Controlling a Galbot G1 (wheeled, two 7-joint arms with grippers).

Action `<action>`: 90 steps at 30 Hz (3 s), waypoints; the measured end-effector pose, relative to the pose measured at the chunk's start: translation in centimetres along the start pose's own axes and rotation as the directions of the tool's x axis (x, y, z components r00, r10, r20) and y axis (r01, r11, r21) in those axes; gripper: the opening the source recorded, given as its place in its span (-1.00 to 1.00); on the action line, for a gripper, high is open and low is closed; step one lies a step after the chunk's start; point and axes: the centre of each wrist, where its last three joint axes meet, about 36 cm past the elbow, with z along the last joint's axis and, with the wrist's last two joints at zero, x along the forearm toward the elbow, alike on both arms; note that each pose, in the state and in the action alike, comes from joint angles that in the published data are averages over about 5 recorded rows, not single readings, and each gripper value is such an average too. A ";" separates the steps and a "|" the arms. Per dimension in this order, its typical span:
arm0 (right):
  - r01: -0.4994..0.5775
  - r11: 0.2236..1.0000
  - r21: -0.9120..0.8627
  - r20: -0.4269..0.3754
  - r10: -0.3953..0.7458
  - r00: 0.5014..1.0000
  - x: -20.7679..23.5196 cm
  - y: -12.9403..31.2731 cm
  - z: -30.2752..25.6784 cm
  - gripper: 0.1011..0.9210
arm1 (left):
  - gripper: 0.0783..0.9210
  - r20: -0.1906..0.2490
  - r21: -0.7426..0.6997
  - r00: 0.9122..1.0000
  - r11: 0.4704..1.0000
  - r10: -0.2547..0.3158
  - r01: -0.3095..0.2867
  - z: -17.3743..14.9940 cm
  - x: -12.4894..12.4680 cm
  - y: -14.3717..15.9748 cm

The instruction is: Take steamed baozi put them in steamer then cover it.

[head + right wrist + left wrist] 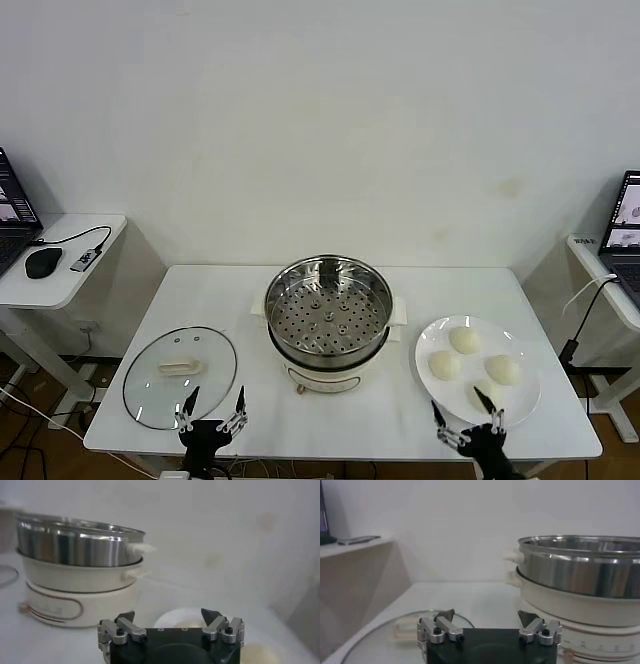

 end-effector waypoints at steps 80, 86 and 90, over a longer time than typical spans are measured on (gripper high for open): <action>0.882 0.373 0.287 -0.780 -0.443 0.441 -32.8 -16.8 -8.8 0.28 | 0.77 0.059 -0.197 0.995 0.976 -0.081 0.091 -2.1 -2.8 2.7; 0.882 0.370 0.291 -0.780 -0.442 0.443 -32.8 -16.8 -9.0 0.13 | 0.77 0.060 -0.197 0.995 0.976 -0.083 0.093 -2.2 -2.7 2.8; 0.881 0.366 0.299 -0.778 -0.442 0.447 -32.6 -17.2 -9.5 0.09 | 0.77 0.062 -0.197 0.995 0.976 -0.083 0.093 -2.2 -2.7 2.8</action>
